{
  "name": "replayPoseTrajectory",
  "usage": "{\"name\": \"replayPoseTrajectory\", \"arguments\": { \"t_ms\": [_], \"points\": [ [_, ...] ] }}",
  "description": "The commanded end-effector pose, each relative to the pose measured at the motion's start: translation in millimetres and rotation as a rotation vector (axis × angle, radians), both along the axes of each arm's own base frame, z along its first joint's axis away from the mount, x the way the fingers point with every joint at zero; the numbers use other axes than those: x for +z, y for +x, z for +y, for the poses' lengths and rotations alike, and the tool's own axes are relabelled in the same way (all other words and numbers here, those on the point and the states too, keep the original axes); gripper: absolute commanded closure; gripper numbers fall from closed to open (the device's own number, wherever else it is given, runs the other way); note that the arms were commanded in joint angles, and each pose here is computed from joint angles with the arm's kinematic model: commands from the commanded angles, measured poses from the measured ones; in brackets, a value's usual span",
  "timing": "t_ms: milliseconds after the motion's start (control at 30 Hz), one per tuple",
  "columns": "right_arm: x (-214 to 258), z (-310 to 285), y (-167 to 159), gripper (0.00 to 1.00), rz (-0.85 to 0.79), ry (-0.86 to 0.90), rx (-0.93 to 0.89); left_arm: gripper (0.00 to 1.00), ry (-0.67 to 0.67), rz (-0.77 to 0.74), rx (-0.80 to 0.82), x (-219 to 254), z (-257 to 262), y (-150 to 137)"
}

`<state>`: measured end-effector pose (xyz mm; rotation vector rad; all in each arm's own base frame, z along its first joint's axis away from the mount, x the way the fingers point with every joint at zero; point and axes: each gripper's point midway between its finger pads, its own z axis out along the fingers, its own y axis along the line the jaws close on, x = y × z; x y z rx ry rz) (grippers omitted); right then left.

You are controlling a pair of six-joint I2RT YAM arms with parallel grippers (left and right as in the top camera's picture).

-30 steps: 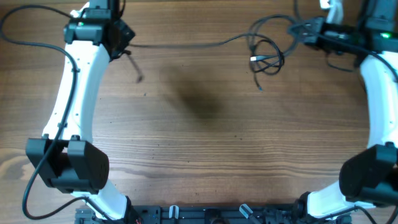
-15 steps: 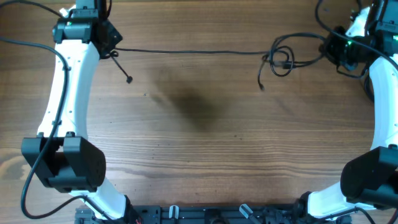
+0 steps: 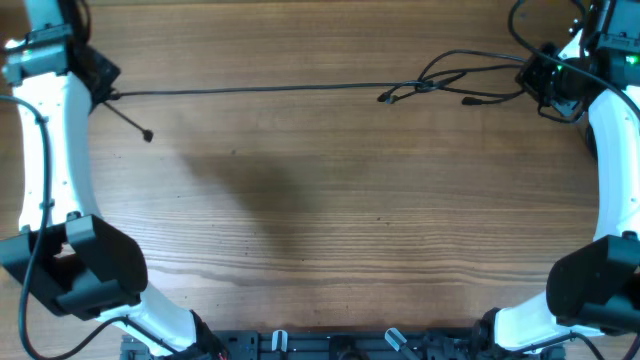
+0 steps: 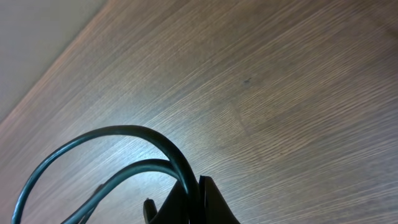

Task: Untangle cables

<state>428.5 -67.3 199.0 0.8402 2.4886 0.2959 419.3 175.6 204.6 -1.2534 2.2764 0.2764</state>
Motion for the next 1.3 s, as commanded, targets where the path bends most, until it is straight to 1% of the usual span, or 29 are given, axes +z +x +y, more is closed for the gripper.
{"name": "replayPoseTrajectory", "arguments": {
  "t_ms": [0, 167, 300, 367, 467, 567, 600, 767, 867, 900, 967, 1000, 1033, 1067, 1167, 1233, 1267],
  "points": [
    [-25, -54, -3, 0.96, 0.073, -0.106, -0.156, 0.96, 0.151, 0.062, 0.178, 6, 74, -34],
    [-52, -53, 1, 0.96, 0.129, -0.068, -0.145, 0.96, 0.158, 0.071, 0.226, 5, 101, -49],
    [-61, -56, 3, 0.96, 0.138, -0.047, -0.137, 0.96, 0.143, 0.087, 0.276, -4, 123, -62],
    [-57, -44, 12, 0.96, 0.09, -0.003, -0.038, 0.96, 0.111, 0.087, 0.268, -10, 124, -63],
    [-45, -7, 27, 0.96, -0.018, 0.097, 0.183, 0.96, 0.044, 0.061, 0.185, -15, 112, -51],
    [-34, 39, 31, 0.96, -0.087, 0.183, 0.379, 0.96, -0.04, 0.014, 0.042, -18, 87, -27],
    [-32, 51, 31, 0.96, -0.097, 0.199, 0.419, 0.96, -0.066, 0.0, -0.009, -19, 76, -19],
    [-24, 152, 23, 0.96, -0.116, 0.274, 0.674, 0.96, -0.196, -0.065, -0.248, -19, 7, 19],
    [-18, 203, 15, 0.94, -0.135, 0.273, 0.806, 0.96, -0.234, -0.083, -0.328, -18, -25, 32],
    [-15, 214, 14, 0.89, -0.146, 0.273, 0.832, 0.96, -0.242, -0.087, -0.353, -17, -36, 36],
    [-3, 235, 14, 0.69, -0.182, 0.271, 0.884, 0.96, -0.251, -0.089, -0.398, -17, -55, 42],
    [5, 242, 14, 0.47, -0.2, 0.268, 0.9, 0.96, -0.258, -0.089, -0.424, -16, -67, 45],
    [11, 244, 16, 0.34, -0.214, 0.264, 0.904, 0.96, -0.261, -0.09, -0.439, -16, -73, 47],
    [15, 243, 18, 0.26, -0.214, 0.261, 0.881, 0.96, -0.265, -0.088, -0.461, -16, -83, 49],
    [15, 221, 31, 0.18, -0.177, 0.238, 0.728, 0.96, -0.269, -0.081, -0.508, -16, -106, 52],
    [11, 206, 36, 0.16, -0.156, 0.223, 0.658, 0.96, -0.285, -0.083, -0.545, -16, -122, 54],
    [6, 193, 38, 0.16, -0.127, 0.209, 0.593, 0.96, -0.306, -0.087, -0.577, -15, -136, 56]
  ]
}}
